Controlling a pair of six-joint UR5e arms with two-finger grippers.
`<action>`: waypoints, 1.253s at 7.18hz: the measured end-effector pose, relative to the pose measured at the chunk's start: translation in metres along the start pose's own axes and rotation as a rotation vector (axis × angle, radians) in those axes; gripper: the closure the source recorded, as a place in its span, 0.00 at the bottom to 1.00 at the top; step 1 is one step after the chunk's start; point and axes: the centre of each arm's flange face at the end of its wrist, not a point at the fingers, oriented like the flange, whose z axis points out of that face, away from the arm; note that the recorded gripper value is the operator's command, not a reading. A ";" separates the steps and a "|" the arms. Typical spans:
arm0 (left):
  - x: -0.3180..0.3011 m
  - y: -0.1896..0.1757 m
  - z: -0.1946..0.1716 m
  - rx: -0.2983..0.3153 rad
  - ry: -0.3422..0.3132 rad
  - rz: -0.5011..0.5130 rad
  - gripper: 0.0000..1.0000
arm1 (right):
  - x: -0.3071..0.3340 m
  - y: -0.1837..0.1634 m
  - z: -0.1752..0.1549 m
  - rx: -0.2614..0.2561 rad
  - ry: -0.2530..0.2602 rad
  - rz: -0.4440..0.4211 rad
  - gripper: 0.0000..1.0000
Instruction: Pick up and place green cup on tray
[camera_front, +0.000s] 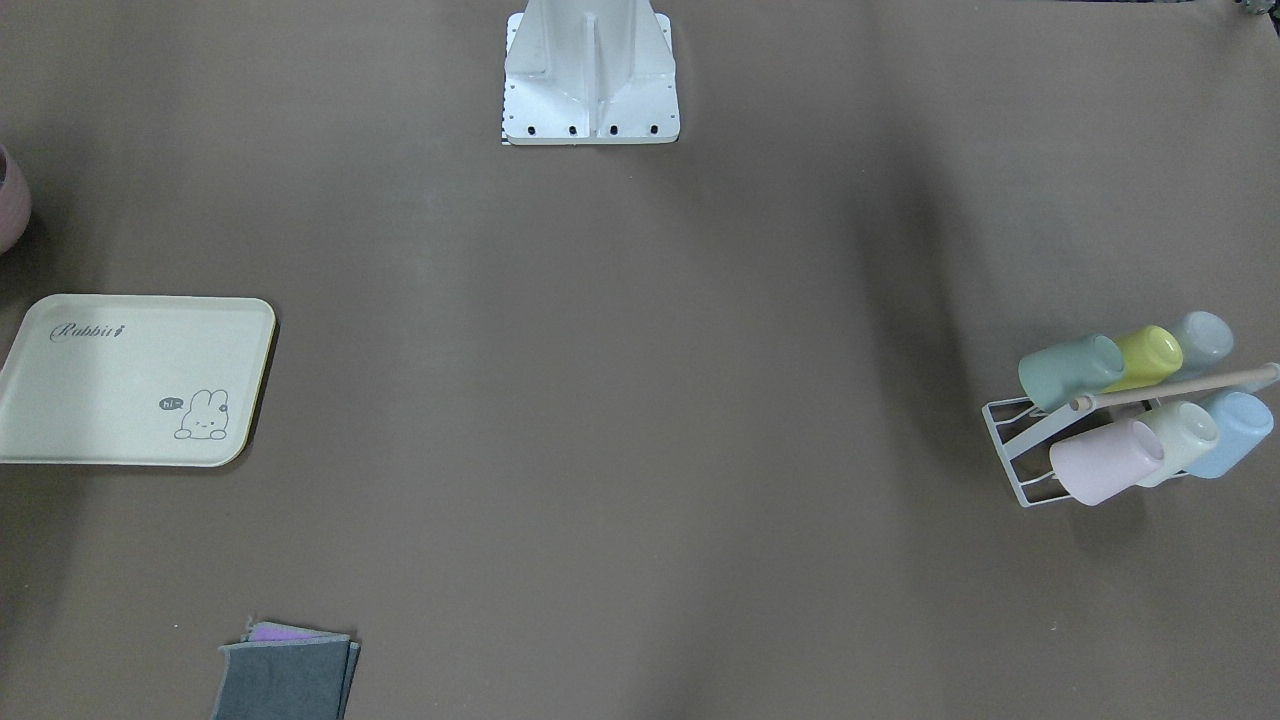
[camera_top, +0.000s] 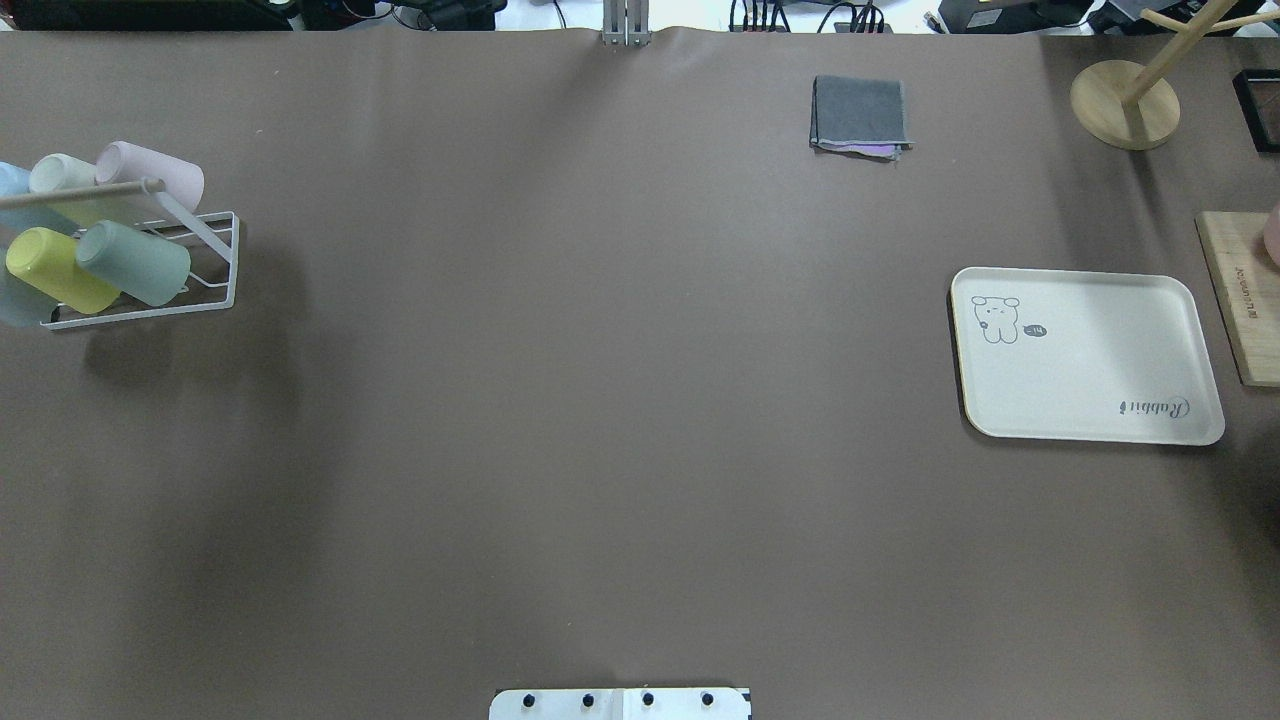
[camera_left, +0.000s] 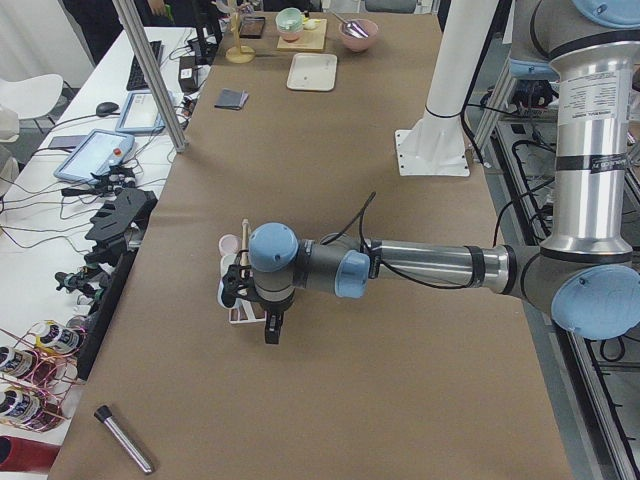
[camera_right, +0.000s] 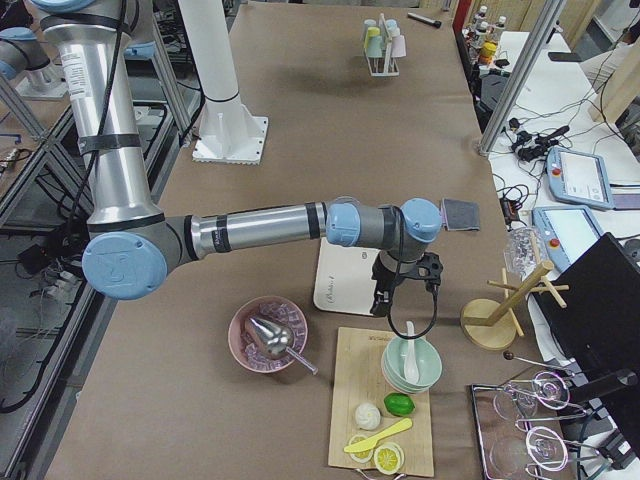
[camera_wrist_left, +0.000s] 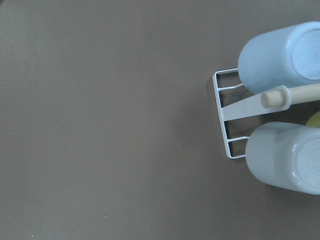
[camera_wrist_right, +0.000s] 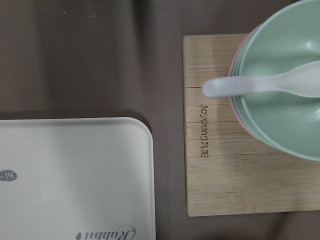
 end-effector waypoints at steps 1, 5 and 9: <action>0.036 0.000 -0.033 0.000 -0.015 0.004 0.02 | -0.013 -0.005 0.009 -0.008 0.004 0.002 0.02; 0.185 0.002 -0.053 -0.024 -0.105 0.243 0.02 | -0.011 -0.019 0.069 0.022 0.018 0.028 0.04; 0.320 0.006 -0.036 -0.077 -0.238 0.500 0.02 | -0.026 -0.007 0.099 -0.002 0.037 0.100 0.05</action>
